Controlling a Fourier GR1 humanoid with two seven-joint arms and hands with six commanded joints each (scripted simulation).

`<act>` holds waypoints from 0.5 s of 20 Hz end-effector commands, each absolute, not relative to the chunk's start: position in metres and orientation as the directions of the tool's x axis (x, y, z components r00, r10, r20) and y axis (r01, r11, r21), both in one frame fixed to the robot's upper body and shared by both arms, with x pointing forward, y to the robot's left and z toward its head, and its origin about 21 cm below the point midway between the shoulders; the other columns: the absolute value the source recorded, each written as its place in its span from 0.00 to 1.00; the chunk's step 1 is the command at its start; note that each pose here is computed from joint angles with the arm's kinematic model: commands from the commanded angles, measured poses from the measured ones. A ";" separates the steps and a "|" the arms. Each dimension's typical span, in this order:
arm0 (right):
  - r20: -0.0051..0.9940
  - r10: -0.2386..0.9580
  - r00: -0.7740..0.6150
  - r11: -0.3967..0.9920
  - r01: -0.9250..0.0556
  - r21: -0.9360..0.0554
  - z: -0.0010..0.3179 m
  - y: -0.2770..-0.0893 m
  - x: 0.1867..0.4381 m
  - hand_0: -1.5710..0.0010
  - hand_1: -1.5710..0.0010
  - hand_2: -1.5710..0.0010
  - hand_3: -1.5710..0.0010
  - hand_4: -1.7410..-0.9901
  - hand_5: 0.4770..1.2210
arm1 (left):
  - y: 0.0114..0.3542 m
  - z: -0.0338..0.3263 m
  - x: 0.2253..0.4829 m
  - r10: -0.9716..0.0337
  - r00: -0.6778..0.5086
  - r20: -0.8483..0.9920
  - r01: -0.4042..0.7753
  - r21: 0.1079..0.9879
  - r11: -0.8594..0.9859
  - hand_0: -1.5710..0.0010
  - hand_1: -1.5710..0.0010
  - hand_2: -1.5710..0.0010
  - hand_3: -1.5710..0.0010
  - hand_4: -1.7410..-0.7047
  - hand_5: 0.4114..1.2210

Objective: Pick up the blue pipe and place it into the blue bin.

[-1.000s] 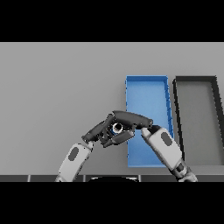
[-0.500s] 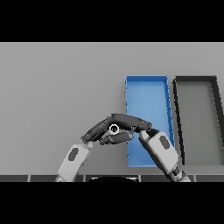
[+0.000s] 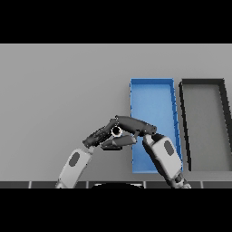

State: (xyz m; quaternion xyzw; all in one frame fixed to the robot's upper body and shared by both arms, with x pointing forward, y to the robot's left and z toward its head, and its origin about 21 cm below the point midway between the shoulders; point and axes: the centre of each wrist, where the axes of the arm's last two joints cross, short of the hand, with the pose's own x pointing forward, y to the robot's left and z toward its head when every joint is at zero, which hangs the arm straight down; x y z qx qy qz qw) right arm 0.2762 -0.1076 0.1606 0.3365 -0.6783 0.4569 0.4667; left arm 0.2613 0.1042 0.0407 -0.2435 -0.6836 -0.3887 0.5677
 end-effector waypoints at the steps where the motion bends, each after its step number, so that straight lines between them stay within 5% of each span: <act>1: 0.936 -0.039 -0.350 0.368 -0.876 -0.312 0.161 -0.107 0.275 0.00 0.00 0.00 0.00 0.32 1.00 | 0.103 0.044 0.263 -0.128 -0.227 0.965 0.772 0.258 0.581 0.90 0.91 0.91 0.93 0.70 0.46; 5: 0.929 -0.050 -0.366 0.379 -0.868 -0.321 0.159 -0.107 0.276 0.00 0.00 0.00 0.00 0.32 1.00 | 0.103 0.041 0.265 -0.164 -0.170 0.972 0.763 0.235 0.602 0.96 0.96 0.96 0.97 0.74 0.24; 10: 0.934 -0.111 -0.340 0.395 -0.877 -0.273 0.171 -0.108 0.279 0.00 0.00 0.00 0.00 0.33 1.00 | 0.103 0.039 0.263 -0.169 -0.156 0.973 0.752 0.228 0.618 0.99 0.99 0.99 0.99 0.74 0.13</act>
